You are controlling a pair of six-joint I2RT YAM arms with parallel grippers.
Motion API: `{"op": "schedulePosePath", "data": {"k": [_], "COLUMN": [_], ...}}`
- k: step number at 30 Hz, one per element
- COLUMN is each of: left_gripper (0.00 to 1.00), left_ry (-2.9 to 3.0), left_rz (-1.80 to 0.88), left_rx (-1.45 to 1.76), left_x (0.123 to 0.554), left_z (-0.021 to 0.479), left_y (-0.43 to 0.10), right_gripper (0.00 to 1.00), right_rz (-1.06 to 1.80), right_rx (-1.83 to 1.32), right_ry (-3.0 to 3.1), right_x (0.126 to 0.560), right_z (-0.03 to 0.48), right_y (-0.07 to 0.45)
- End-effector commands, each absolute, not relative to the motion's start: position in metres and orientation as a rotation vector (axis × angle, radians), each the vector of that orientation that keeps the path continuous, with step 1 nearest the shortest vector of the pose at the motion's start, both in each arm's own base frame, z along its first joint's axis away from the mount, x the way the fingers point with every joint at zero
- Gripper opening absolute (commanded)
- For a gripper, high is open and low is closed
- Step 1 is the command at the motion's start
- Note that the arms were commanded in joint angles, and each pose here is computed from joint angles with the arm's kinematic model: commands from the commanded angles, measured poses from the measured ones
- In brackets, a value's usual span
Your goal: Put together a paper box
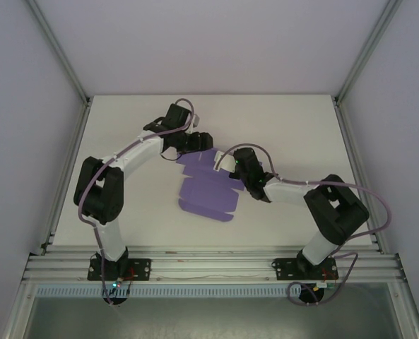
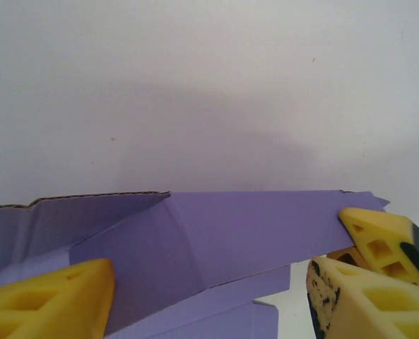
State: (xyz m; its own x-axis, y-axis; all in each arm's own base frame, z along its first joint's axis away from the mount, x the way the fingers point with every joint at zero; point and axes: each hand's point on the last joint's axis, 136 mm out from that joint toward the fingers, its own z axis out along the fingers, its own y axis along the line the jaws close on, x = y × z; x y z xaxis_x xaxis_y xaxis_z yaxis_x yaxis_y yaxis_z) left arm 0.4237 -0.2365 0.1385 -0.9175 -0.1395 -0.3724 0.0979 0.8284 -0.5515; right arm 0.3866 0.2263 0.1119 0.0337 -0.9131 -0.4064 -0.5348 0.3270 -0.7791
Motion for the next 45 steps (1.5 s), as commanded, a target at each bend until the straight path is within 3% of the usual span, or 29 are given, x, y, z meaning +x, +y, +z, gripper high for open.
{"op": "schedulePosePath", "data": {"k": [1,5,15,23,27,29,33,34,38,45], "left_gripper": [0.67,0.6,0.15,0.13,0.26,0.38,0.83,0.98,1.0,1.0], "left_ry": [2.596,2.59,2.555,2.561,2.537,2.514,2.456,2.44,2.446,2.443], "left_rz": [-0.916,-1.026,-1.114,-1.093,-1.051,-0.996,-0.798,-0.715,-0.465,-0.438], "left_rx": [-0.053,-0.054,-0.129,-0.192,-0.167,-0.138,-0.086,-0.087,-0.213,-0.418], "left_x": [0.433,0.435,0.437,0.434,0.431,0.428,0.418,0.414,0.396,0.362], "left_z": [0.136,0.133,0.132,0.12,0.131,0.139,0.158,0.16,0.147,0.103], "left_y": [-0.248,-0.262,-0.268,-0.262,-0.256,-0.248,-0.219,-0.205,-0.142,-0.071], "right_gripper": [0.0,0.0,0.0,0.0,0.0,0.0,0.0,0.0,0.0,0.0], "right_rz": [-0.468,-0.47,-0.449,-0.446,-0.457,-0.452,-0.443,-0.434,-0.365,-0.229], "right_rx": [-1.308,-1.295,-1.314,-1.301,-1.274,-1.259,-1.242,-1.246,-1.254,-1.224], "right_ry": [1.619,1.619,1.613,1.62,1.62,1.622,1.632,1.639,1.67,1.694], "right_x": [0.386,0.386,0.378,0.375,0.376,0.375,0.373,0.371,0.364,0.357], "right_z": [0.112,0.114,0.113,0.113,0.116,0.12,0.126,0.125,0.128,0.15], "right_y": [0.233,0.232,0.235,0.235,0.232,0.231,0.228,0.227,0.223,0.217]}}
